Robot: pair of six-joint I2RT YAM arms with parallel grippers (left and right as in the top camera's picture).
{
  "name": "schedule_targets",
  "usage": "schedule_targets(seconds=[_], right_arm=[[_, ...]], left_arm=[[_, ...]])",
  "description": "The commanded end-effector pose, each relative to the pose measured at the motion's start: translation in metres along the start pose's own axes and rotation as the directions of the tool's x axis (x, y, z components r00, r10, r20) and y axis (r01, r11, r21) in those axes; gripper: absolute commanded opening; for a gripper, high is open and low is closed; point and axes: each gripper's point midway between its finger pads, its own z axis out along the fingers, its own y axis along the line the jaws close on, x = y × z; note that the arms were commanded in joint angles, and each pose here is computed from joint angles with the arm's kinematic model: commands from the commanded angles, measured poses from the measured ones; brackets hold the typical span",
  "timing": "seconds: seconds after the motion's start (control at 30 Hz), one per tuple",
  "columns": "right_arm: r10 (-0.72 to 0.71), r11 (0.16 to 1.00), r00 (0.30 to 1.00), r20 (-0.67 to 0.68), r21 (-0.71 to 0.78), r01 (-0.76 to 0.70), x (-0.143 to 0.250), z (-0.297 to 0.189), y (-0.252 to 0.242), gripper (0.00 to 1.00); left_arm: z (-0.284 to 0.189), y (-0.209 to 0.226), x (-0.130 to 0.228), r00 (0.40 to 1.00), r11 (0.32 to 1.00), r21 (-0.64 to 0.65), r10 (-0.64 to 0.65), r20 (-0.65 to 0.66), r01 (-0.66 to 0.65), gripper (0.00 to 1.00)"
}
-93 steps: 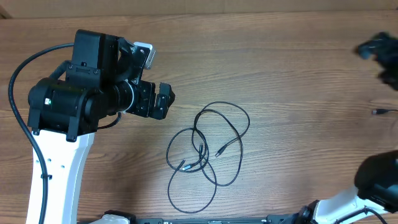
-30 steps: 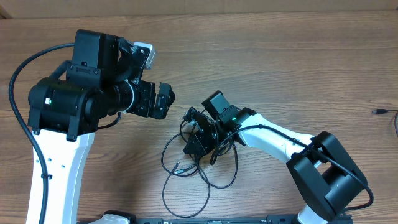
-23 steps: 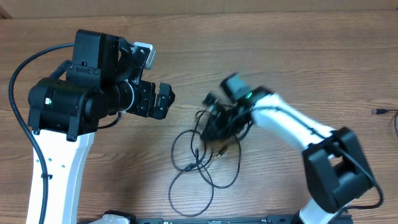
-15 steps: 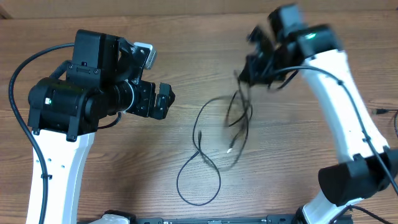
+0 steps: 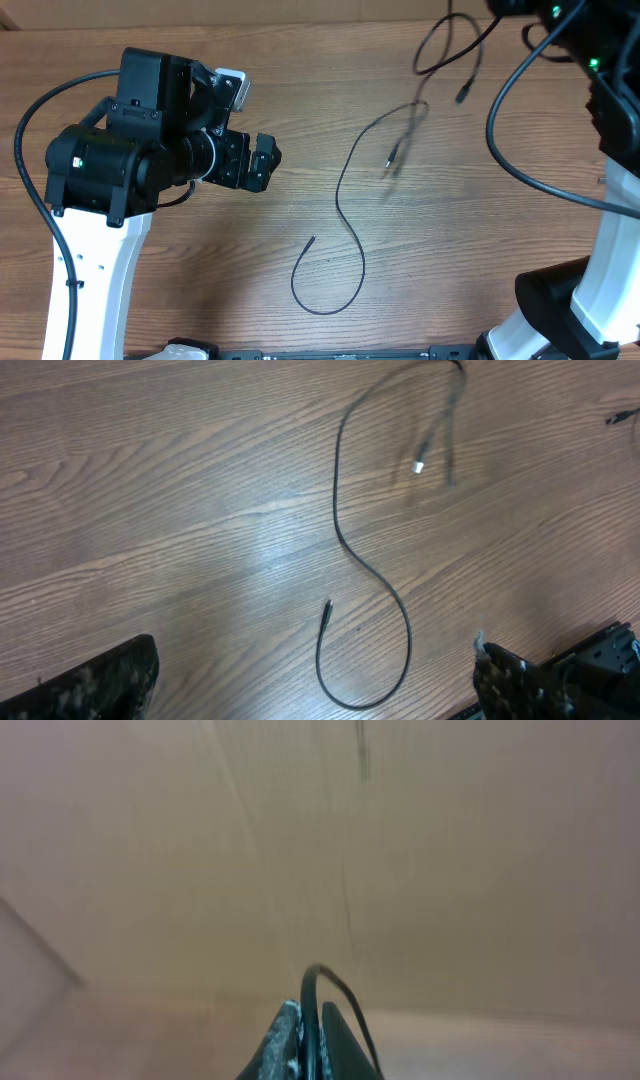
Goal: Untangle cables
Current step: 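Lift the grasped cable with the right gripper and carry it off right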
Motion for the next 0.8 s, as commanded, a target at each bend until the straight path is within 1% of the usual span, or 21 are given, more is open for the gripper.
schedule_targets(seconds=[0.0,0.07,0.13,0.17,0.2,0.23,0.27,0.33,0.37,0.4,0.47,0.53,0.63,0.73,0.77], right_arm=[[0.035,0.999,0.991,0.129,0.006,-0.036,-0.033,-0.02,0.001,0.04],[0.036,0.999,0.985,0.167,0.005,-0.038,-0.042,-0.021,0.001,0.04],[0.037,0.99,0.965,0.261,0.12,-0.07,-0.062,-0.027,-0.019,0.04],[0.036,0.985,0.958,0.285,0.153,-0.083,-0.066,-0.029,-0.025,0.04],[0.033,0.965,0.937,0.349,0.233,-0.121,-0.079,-0.037,-0.04,0.04],[0.031,0.953,0.924,0.38,0.268,-0.143,-0.085,-0.041,-0.047,0.04],[0.002,0.924,0.897,0.442,0.342,-0.17,-0.098,-0.052,-0.059,0.04],[-0.091,0.887,0.867,0.49,0.436,-0.153,-0.115,-0.067,-0.07,0.04],[-0.129,0.871,0.857,0.499,0.469,-0.143,-0.12,-0.073,-0.073,0.04],[-0.201,0.838,0.843,0.5,0.533,-0.117,-0.129,-0.083,-0.078,0.04],[-0.263,0.786,0.832,0.489,0.609,-0.11,-0.135,-0.095,-0.087,0.04],[-0.277,0.75,0.833,0.479,0.649,-0.124,-0.135,-0.1,-0.097,0.04],[-0.296,0.703,0.854,0.428,0.703,-0.109,-0.129,-0.097,-0.119,0.04],[-0.305,0.628,0.884,0.355,0.773,-0.094,-0.117,-0.088,-0.156,0.04],[-0.283,0.598,0.892,0.352,0.792,-0.123,-0.111,-0.085,-0.176,0.04]], left_arm=[[-0.002,-0.001,-0.003,1.0,1.0,0.005,0.019,0.011,-0.019,1.0],[-0.002,-0.001,-0.003,1.0,1.0,0.006,0.019,0.012,-0.019,1.0],[-0.002,-0.001,-0.003,1.0,1.0,0.006,0.019,0.012,-0.019,1.0],[-0.002,-0.001,-0.003,1.0,1.0,0.006,0.019,0.012,-0.019,1.0],[-0.002,-0.001,-0.003,1.0,1.0,0.005,0.019,0.011,-0.019,1.0],[-0.002,-0.001,-0.003,1.0,1.0,0.005,0.019,0.012,-0.019,1.0],[-0.002,-0.001,-0.003,1.0,1.0,0.006,0.019,0.011,-0.019,1.0],[-0.002,-0.001,-0.003,1.0,1.0,0.006,0.019,0.012,-0.019,1.0],[-0.002,-0.001,-0.003,1.0,1.0,0.005,0.018,0.011,-0.018,1.0],[-0.002,-0.001,-0.003,1.0,1.0,0.006,0.019,0.012,-0.019,1.0],[-0.002,-0.001,-0.003,1.0,1.0,0.005,0.019,0.012,-0.019,1.0],[-0.002,-0.001,-0.003,1.0,1.0,0.005,0.019,0.012,-0.019,1.0],[-0.002,-0.001,-0.003,1.0,1.0,0.005,0.019,0.012,-0.019,1.0],[-0.002,-0.001,-0.003,1.0,1.0,0.006,0.019,0.012,-0.019,1.0],[-0.002,-0.001,-0.003,1.0,1.0,0.006,0.019,0.011,-0.019,1.0]])
